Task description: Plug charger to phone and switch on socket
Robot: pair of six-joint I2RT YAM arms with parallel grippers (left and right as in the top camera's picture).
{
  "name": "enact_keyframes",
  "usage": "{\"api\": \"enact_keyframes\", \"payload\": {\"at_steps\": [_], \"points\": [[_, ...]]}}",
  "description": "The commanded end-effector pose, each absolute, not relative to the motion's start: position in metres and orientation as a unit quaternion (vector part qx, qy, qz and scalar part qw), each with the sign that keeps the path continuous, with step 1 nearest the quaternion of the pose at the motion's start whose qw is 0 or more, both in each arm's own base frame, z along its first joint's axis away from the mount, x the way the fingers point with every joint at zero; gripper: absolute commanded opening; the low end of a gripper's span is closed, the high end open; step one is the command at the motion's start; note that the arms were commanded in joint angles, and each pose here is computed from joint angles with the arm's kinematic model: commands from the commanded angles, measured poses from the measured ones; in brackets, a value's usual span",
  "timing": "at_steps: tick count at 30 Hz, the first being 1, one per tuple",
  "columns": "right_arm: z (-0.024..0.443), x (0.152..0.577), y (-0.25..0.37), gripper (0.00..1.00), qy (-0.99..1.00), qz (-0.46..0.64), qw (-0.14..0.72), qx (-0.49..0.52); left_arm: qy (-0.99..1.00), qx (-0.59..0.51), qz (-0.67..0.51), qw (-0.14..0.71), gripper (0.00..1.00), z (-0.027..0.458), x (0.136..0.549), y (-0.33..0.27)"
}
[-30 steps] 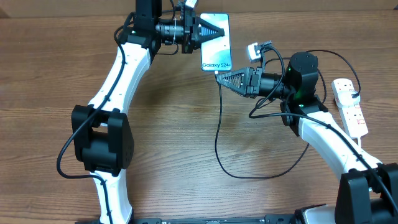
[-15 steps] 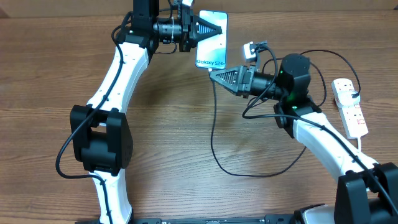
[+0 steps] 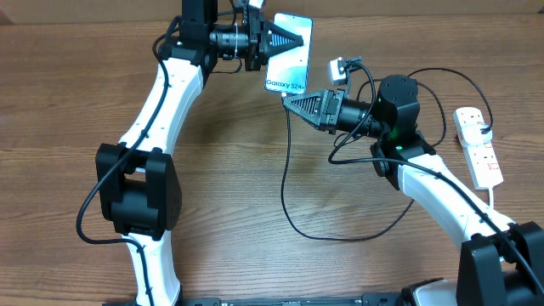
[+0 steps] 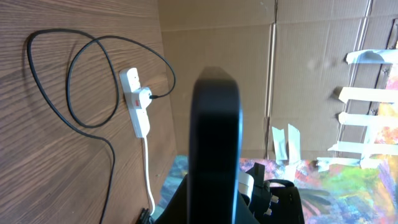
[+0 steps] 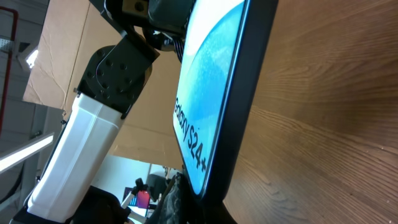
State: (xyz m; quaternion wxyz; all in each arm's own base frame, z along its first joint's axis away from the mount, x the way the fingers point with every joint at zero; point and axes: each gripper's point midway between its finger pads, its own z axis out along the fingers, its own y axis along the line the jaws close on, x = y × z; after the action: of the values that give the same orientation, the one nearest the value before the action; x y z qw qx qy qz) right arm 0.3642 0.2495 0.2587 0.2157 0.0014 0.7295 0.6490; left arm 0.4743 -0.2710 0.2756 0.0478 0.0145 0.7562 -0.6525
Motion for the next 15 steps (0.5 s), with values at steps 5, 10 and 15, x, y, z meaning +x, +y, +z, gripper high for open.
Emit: {"api": "enact_keyframes", "payload": {"at_steps": [5, 10, 15], "points": [[0.273, 0.391, 0.225, 0.04, 0.722, 0.63, 0.282, 0.039, 0.74, 0.059, -0.669, 0.019, 0.04, 0.297, 0.447, -0.289], [0.268, 0.394, 0.223, 0.04, 0.727, 0.625, 0.278, 0.053, 0.752, 0.039, -0.657, 0.039, 0.04, 0.292, 0.457, -0.289], [0.267, 0.395, 0.222, 0.04, 0.729, 0.622, 0.28, 0.058, 0.764, 0.019, -0.643, 0.052, 0.04, 0.284, 0.464, -0.288]]}}
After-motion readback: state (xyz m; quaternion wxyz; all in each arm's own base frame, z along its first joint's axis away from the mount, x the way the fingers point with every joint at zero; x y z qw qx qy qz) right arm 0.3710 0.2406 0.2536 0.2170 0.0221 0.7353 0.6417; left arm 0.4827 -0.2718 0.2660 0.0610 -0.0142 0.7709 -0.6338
